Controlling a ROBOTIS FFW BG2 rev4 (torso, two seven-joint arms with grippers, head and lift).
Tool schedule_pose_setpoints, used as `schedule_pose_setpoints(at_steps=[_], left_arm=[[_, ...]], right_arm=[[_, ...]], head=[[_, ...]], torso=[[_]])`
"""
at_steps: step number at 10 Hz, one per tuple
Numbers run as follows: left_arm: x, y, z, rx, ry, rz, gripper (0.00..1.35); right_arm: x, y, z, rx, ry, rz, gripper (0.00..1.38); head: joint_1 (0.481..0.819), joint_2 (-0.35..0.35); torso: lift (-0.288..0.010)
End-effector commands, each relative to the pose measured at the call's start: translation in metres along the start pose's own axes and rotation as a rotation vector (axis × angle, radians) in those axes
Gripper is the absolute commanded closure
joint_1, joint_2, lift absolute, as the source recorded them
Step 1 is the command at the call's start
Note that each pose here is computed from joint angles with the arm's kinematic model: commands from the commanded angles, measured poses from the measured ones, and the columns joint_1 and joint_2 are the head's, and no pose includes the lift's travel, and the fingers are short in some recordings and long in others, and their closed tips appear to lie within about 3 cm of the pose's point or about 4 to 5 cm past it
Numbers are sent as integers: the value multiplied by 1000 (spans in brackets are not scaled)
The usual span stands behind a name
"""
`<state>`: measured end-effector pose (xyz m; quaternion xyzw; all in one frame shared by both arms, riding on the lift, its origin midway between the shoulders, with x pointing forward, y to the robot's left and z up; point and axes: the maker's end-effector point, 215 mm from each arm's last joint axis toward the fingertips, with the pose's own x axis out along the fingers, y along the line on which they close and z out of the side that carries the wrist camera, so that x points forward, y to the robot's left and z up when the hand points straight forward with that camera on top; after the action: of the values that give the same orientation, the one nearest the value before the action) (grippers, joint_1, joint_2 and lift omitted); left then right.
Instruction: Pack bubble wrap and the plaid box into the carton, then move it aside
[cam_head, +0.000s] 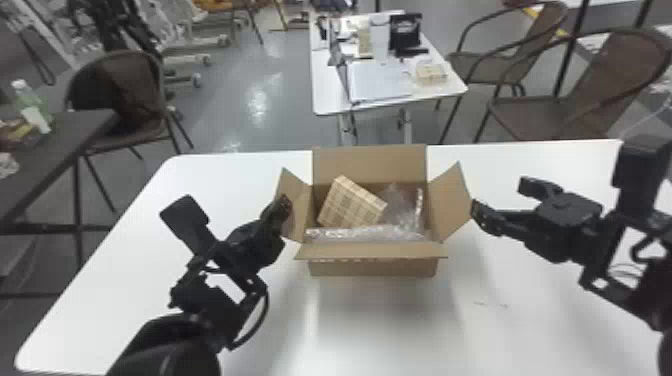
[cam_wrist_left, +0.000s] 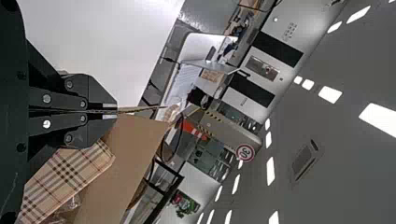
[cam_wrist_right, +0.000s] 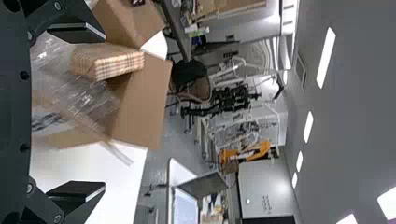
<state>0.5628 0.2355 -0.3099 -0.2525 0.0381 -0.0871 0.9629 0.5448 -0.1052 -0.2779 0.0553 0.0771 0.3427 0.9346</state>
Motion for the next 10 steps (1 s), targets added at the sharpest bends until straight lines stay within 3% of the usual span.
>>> schedule_pose_setpoints(at_steps=[1,2,3,5,7,9,10], left_arm=[[-4,7,1,-1,-6,13,1205],[-7,13,3,1,-13,24,1205],[-10,19,7,2,-29,40,1205],[-23,44,22,18,-88,111,1205],[-52,102,60,57,-207,299,1205],[-103,172,116,128,-370,563,1205],[-135,203,135,121,-466,718,1205]], right_arm=[[-53,-40,-47,1,50,-133,174],[-87,-57,-65,-24,45,-214,174],[-120,-74,-79,-57,31,-281,174],[-186,-106,-108,-76,70,-429,174],[-198,-109,-113,-66,77,-443,174],[-190,-108,-111,-52,71,-422,174],[-185,-105,-110,-45,69,-408,174]], head=[[648,145],[682,105],[695,69],[695,23],[695,-2],[695,60],[695,131]], torso=[[-166],[-166],[-166],[-166],[-166],[-166],[-166]])
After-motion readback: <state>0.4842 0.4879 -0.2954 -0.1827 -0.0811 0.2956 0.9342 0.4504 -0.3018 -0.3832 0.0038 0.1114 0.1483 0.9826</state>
